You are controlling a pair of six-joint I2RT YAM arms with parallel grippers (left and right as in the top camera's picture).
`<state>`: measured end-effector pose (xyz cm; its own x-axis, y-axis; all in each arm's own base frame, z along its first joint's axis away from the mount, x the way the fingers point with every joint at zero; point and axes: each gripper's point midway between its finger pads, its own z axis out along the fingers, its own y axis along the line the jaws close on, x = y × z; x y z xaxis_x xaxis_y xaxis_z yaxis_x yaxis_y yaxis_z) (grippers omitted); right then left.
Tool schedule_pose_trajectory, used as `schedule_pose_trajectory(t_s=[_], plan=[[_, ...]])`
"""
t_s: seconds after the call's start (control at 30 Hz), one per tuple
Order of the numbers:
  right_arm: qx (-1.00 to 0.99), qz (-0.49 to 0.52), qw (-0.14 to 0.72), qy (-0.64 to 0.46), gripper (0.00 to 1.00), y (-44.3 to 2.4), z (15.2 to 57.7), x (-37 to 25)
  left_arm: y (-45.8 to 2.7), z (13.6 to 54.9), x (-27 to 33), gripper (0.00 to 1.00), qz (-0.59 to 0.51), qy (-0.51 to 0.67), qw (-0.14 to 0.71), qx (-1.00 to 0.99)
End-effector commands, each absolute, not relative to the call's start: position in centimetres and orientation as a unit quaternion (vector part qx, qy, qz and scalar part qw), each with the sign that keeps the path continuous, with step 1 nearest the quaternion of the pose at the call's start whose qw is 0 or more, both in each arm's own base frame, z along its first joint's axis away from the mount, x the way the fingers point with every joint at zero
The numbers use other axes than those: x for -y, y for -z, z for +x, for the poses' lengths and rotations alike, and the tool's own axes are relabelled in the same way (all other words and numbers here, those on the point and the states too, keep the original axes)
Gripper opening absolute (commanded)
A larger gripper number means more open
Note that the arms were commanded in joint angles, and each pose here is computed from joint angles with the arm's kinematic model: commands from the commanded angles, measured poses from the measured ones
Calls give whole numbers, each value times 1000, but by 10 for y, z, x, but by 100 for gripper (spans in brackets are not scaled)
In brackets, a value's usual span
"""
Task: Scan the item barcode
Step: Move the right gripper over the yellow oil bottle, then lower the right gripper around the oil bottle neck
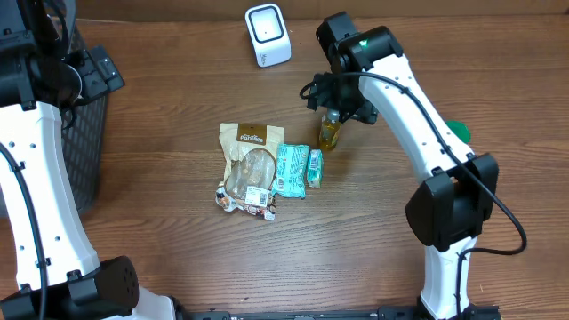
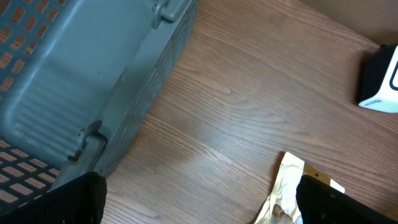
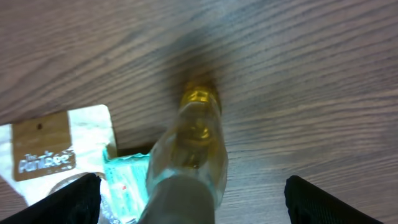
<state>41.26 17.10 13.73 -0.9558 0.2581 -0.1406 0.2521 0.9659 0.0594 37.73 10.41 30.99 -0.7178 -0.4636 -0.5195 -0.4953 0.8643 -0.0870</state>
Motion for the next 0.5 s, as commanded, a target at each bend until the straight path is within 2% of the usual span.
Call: schedule_pose_trajectory(t_s=[0.0, 0.47], plan=[[-989, 129, 73, -11, 92, -134, 414, -173, -310, 379, -103, 99, -256, -27, 274, -927], [-988, 142, 57, -8, 87, -124, 407, -174, -310, 379, -103, 99, -256, -27, 274, -927]])
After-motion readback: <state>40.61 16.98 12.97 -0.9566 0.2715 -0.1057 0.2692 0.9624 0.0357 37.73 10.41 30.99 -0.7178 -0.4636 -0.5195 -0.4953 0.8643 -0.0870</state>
